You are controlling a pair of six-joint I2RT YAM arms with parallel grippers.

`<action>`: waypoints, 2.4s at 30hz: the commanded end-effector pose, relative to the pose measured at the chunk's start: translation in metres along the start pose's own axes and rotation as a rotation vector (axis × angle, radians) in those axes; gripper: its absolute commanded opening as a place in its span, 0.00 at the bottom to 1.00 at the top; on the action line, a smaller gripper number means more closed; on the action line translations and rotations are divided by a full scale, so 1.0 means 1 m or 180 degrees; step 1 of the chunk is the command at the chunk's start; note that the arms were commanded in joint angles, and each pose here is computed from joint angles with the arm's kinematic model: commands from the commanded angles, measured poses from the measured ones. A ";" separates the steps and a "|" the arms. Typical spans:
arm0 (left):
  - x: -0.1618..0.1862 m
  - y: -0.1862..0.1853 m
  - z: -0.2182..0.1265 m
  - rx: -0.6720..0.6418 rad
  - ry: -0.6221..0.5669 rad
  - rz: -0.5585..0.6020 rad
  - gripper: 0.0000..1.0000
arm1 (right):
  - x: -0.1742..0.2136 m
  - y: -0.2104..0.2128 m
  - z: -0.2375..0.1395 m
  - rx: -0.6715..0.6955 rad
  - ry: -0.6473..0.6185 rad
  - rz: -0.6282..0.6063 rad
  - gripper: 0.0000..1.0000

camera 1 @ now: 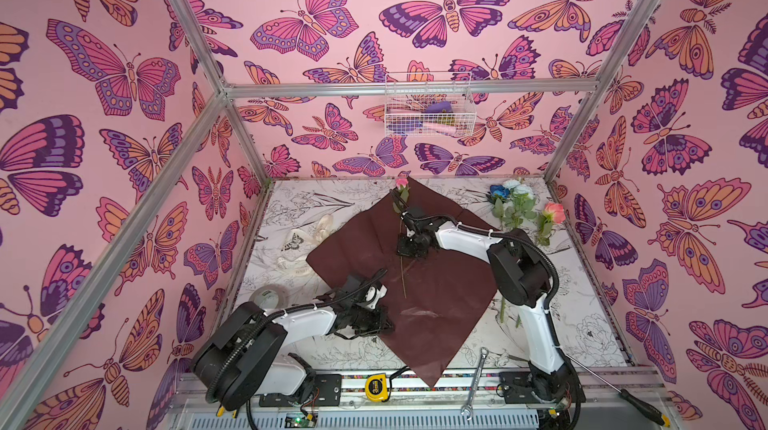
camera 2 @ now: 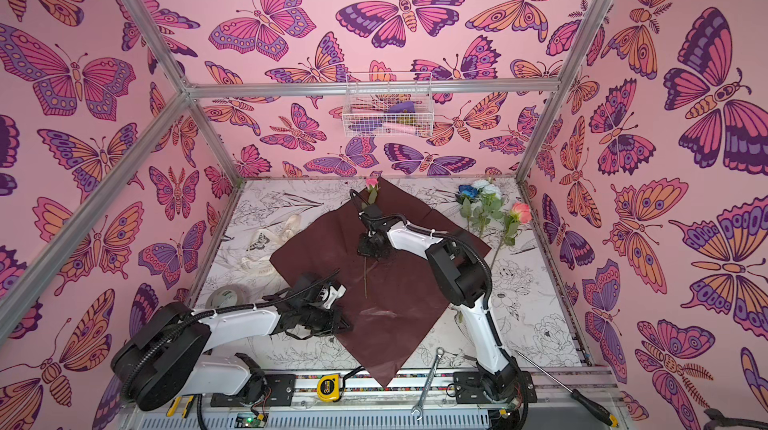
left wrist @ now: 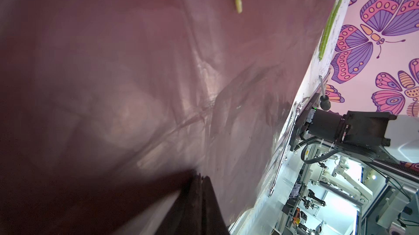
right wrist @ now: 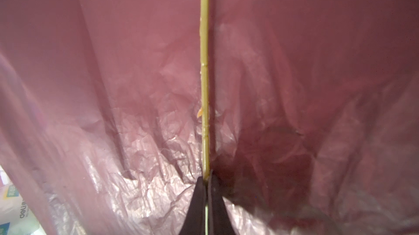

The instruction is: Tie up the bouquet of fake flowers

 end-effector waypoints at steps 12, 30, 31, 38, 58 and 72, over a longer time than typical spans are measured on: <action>0.003 0.007 0.002 -0.0104 -0.0021 -0.0093 0.03 | -0.004 0.004 -0.068 0.0115 -0.0291 -0.0125 0.45; 0.005 0.016 -0.001 -0.0237 -0.0166 -0.0200 0.00 | 0.056 -0.223 -0.260 0.1206 -0.1046 0.1116 0.40; 0.005 0.016 -0.001 -0.0235 -0.0169 -0.0198 0.00 | 0.057 -0.234 -0.265 0.1226 -0.1087 0.1202 0.39; 0.006 0.017 -0.001 -0.0246 -0.0158 -0.0204 0.00 | 0.040 -0.280 -0.273 0.1592 -0.1020 0.1415 0.32; 0.007 0.021 -0.002 -0.0289 -0.0178 -0.0246 0.00 | 0.019 -0.348 -0.179 0.1488 -0.0257 0.1730 0.31; 0.007 0.021 -0.002 -0.0298 -0.0176 -0.0250 0.00 | 0.020 -0.367 -0.161 0.1542 -0.0031 0.1767 0.02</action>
Point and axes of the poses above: each gripper's point midway between its finger pads, its own z axis out along the fingers, its own y axis along the line the jaws close on, x = y × z, the point moved 6 cm from there along -z, back along the fingers, and after that the axes turned 4 degrees about -z, right-handed, at the moved point
